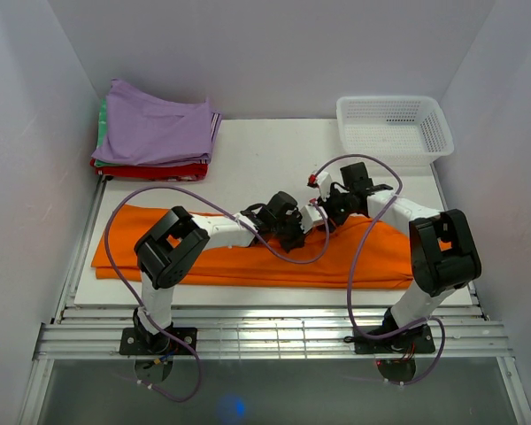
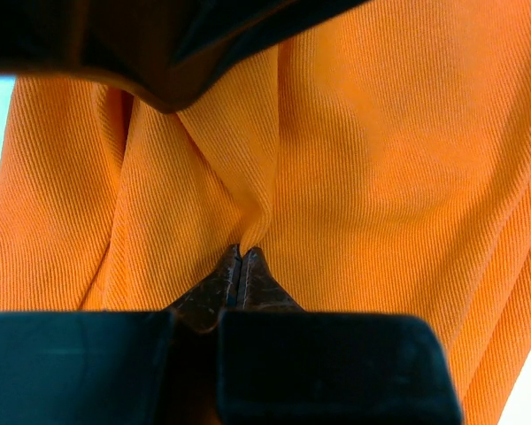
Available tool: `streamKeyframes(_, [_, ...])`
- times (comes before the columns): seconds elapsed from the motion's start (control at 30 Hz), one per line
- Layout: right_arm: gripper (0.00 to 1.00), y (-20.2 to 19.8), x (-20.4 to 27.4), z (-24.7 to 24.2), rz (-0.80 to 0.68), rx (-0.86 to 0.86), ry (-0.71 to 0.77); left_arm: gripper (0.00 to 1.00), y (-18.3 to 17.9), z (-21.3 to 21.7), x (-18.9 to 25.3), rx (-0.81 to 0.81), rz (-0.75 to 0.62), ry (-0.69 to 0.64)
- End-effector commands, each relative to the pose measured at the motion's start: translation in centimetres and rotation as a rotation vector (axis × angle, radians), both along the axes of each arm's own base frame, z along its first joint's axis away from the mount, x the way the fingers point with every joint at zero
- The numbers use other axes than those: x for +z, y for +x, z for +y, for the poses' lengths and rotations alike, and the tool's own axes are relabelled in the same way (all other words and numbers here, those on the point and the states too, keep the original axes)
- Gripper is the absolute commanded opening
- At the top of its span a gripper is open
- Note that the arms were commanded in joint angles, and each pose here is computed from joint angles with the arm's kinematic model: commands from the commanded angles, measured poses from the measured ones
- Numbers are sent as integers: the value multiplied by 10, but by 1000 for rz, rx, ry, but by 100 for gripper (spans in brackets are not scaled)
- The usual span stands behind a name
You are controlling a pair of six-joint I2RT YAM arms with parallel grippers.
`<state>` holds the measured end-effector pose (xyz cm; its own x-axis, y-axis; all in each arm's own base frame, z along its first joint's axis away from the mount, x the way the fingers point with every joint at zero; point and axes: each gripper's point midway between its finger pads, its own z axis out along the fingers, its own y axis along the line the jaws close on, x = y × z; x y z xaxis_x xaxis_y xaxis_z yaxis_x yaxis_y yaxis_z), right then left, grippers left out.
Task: Fold and stack the trousers
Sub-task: Fold the trousers
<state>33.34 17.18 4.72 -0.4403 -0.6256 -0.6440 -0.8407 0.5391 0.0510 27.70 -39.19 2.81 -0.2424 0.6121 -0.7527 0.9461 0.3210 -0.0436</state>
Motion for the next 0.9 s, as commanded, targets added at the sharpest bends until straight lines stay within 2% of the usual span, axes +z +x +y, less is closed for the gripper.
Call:
streamKeyframes(0.0, [62,22,29,2,-117,-39,25,0,-1,18,-18,31,13,94])
streamKeyframes(0.2, [60,36,48,14,-131,-36,75,0,-4,19,-19,25,15,97])
streamKeyframes(0.4, [52,27,23,8,-67,28,11,0,-4,20,-20,28,14,101])
streamKeyframes(0.7, [52,7,-3,2,-3,134,-62,0,-2,21,-20,36,14,102])
streamKeyframes(0.77, [43,10,-7,-1,-18,148,-85,0,-2,21,-19,37,9,102])
streamKeyframes(0.8, [31,15,-8,-4,-35,137,-109,0,-3,21,-18,36,9,104])
streamKeyframes(0.87, [17,28,-6,-4,-78,119,-119,2,-4,25,-16,38,9,111])
